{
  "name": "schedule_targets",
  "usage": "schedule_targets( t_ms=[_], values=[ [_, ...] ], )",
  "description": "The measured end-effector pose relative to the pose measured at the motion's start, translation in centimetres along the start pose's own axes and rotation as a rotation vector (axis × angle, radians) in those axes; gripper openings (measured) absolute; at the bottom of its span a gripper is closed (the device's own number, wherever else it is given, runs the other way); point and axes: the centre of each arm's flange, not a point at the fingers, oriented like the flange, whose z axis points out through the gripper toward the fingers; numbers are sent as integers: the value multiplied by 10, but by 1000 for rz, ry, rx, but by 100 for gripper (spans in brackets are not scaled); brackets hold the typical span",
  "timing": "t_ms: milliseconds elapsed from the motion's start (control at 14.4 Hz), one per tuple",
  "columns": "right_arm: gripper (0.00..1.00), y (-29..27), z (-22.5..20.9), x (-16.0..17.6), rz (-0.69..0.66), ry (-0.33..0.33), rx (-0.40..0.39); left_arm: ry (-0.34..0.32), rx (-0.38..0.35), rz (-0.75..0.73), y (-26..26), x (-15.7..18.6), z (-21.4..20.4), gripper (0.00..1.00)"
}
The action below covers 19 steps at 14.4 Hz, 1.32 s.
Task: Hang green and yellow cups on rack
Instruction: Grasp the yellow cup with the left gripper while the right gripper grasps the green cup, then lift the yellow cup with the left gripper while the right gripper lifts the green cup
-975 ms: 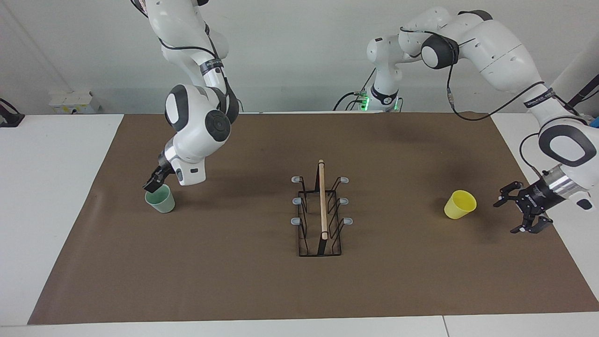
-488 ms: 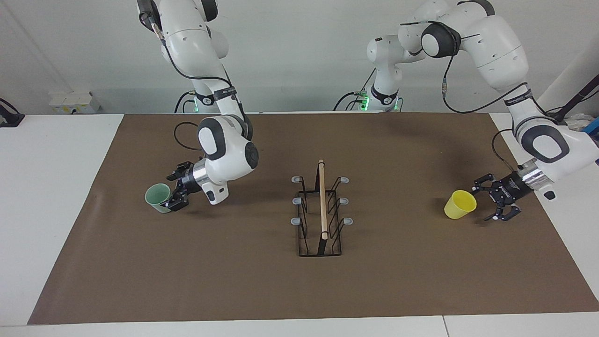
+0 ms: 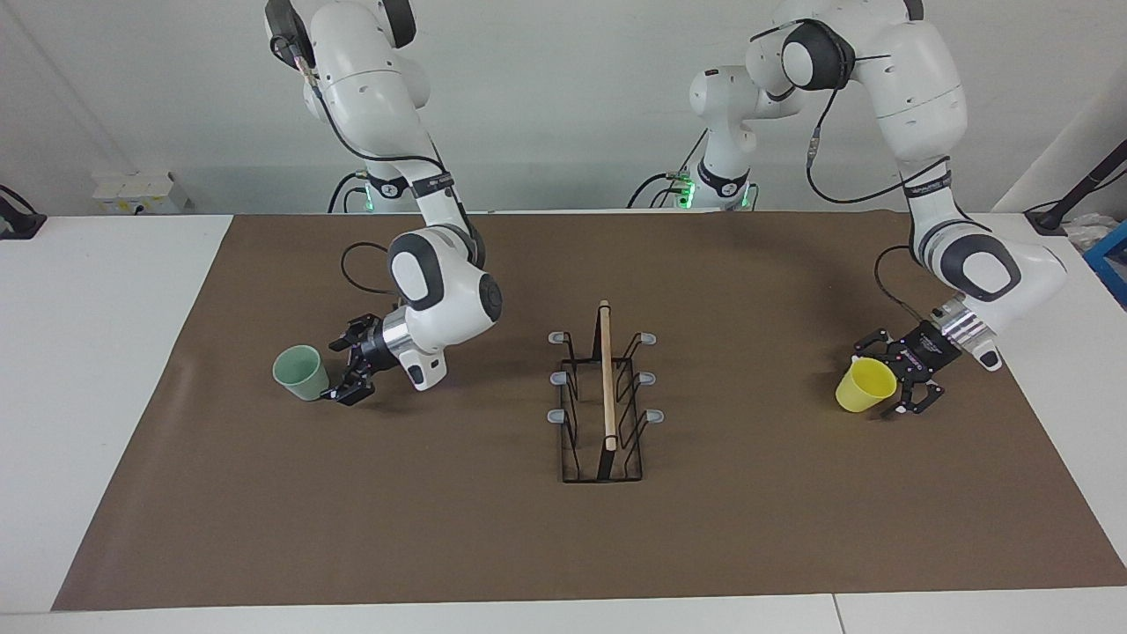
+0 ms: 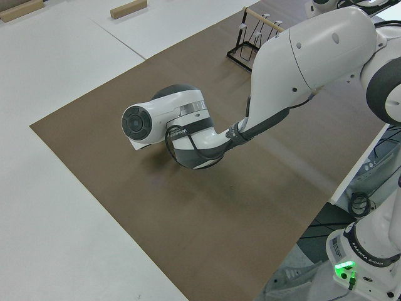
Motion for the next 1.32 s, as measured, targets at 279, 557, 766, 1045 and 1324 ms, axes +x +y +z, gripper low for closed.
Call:
schedule_targets(
  t_ms=[279,557,766,1045,1324],
  values=[
    [100,-15,12,26,15,5,-9,-1,-31,-5,-5,-13,18,100],
    [100,-22,27,36,-16,-53,-57,-13,-45,28,-4,-35,14,96],
    [100,-29,44,40,-56,-107,-103,-15,-51,108,-4,-49,14,69],
    [100,-34,69,37,-109,-169,-155,-16,-97,214,4,-76,-8,69],
    [100,-36,78,36,-136,-191,-182,114,-104,385,13,-121,-41,69]
  ],
)
